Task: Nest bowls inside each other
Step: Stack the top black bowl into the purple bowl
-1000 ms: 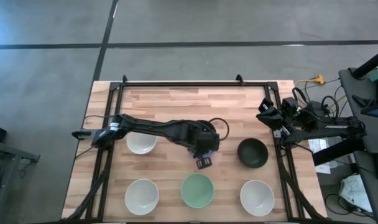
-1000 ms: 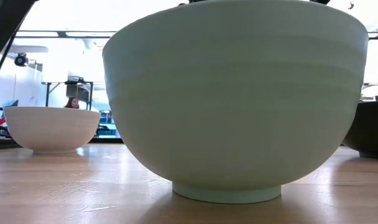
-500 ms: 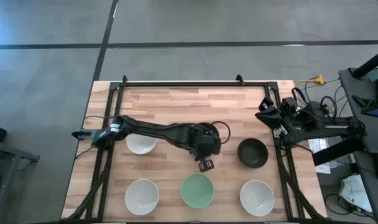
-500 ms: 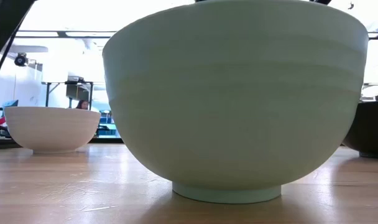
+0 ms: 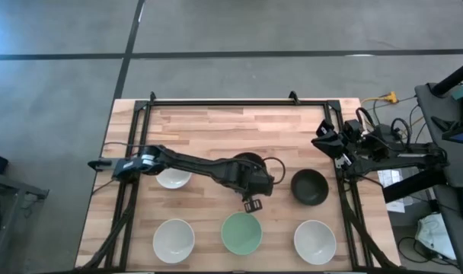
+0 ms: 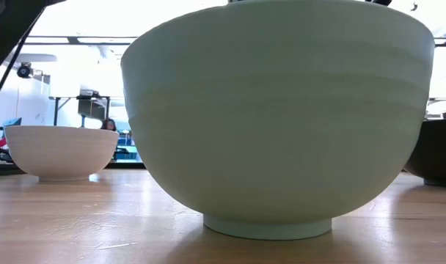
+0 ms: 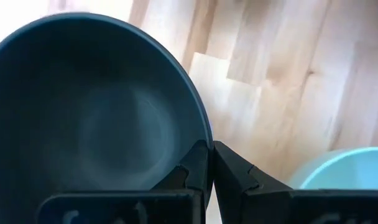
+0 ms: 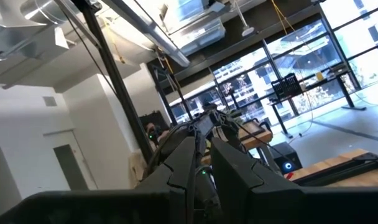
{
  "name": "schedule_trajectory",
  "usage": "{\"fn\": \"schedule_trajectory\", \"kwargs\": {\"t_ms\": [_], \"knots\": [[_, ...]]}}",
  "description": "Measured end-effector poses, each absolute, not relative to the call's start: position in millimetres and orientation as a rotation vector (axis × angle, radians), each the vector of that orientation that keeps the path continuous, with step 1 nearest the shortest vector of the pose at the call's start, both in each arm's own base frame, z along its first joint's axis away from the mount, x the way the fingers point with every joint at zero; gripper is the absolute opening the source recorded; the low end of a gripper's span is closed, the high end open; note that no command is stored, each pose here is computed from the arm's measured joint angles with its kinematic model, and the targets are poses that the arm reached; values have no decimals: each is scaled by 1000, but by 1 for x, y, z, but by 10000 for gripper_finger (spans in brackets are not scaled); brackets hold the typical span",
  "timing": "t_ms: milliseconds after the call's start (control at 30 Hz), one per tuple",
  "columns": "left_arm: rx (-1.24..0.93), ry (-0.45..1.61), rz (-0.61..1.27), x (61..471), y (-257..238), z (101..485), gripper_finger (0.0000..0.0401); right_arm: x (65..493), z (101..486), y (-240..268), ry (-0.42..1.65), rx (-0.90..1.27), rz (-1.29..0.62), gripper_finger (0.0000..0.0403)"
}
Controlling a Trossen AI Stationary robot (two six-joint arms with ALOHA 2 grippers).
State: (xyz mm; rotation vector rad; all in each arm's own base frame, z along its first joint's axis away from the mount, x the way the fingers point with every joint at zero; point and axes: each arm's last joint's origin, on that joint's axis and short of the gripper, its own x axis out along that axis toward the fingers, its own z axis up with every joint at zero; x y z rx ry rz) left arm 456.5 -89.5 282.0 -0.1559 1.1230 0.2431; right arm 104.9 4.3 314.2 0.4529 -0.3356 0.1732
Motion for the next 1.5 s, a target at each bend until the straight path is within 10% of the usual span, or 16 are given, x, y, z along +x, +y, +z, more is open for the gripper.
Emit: {"fn": "schedule_trajectory", "kwargs": {"t_ms": [1200,1500], "knots": [[-97,1190,254,452,-88,272,2,109,302,4,-296,462,163,48],[-102,1193,245,452,-88,272,52,109,303,4,-297,466,166,47]]}}
